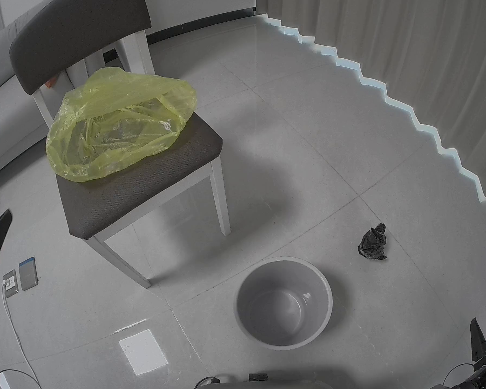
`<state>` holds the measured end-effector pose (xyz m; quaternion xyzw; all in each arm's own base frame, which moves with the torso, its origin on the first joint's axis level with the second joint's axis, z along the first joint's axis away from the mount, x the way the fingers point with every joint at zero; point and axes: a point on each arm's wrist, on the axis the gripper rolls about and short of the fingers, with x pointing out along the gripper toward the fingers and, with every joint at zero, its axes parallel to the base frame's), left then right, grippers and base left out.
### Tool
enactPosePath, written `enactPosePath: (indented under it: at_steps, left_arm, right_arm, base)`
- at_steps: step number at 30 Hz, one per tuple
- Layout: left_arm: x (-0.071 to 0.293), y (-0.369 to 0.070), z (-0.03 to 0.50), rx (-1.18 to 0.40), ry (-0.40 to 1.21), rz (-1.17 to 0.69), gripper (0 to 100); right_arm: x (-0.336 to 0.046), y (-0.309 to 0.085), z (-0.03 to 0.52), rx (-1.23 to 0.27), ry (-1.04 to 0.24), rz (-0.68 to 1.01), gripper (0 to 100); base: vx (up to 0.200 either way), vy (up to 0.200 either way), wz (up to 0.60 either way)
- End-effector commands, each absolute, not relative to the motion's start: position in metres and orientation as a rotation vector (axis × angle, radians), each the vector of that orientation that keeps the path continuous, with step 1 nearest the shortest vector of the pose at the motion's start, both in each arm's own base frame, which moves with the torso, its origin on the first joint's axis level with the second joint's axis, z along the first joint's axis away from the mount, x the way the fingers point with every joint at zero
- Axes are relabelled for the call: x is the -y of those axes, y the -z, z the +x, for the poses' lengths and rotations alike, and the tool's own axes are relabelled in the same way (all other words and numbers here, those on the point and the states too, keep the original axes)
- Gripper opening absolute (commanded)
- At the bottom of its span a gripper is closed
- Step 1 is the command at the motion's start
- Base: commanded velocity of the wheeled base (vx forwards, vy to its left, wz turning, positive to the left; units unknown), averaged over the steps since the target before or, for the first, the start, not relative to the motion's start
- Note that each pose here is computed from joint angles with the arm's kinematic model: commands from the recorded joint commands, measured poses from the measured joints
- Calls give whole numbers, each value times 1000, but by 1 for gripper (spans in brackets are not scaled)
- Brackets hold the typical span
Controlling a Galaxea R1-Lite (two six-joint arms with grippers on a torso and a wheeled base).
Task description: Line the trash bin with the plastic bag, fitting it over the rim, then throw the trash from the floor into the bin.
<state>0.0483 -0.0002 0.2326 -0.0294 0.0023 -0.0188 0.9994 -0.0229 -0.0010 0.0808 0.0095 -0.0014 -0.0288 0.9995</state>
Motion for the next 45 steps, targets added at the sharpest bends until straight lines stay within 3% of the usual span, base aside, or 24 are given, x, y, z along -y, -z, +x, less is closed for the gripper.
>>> enactPosePath:
  at_steps: [1, 7, 10, 16, 25, 33, 45]
  left_arm:
    - [-2, -226, 136, -188, 18, -74, 100]
    - [-3, -229, 144, -180, 6, -75, 100]
    - [-3, -236, 153, -175, 2, -74, 100]
    - [-6, -245, 189, -199, -25, -67, 100]
    - [-7, -248, 245, -237, -89, -49, 100]
    - [-14, -223, 302, -319, -203, 10, 100]
    - [-31, -224, 314, -278, -262, 4, 100]
  right_arm:
    - [1, -76, -22, -5, 58, 23, 100]
    - [1, -78, -22, 9, 46, 3, 100]
    - [-1, -115, -29, 191, -49, 14, 100]
    - [-2, -134, -20, 60, -78, -15, 100]
    - [-2, -139, -22, 78, -77, -35, 100]
    - [-2, -146, -23, 93, -86, -35, 100]
    - [-2, -145, -22, 87, -95, -32, 100]
  base:
    - [0, 0, 0]
    - [0, 0, 0]
    - [0, 0, 0]
    - [0, 0, 0]
    - [0, 0, 0]
    - [0, 0, 0]
    - [0, 0, 0]
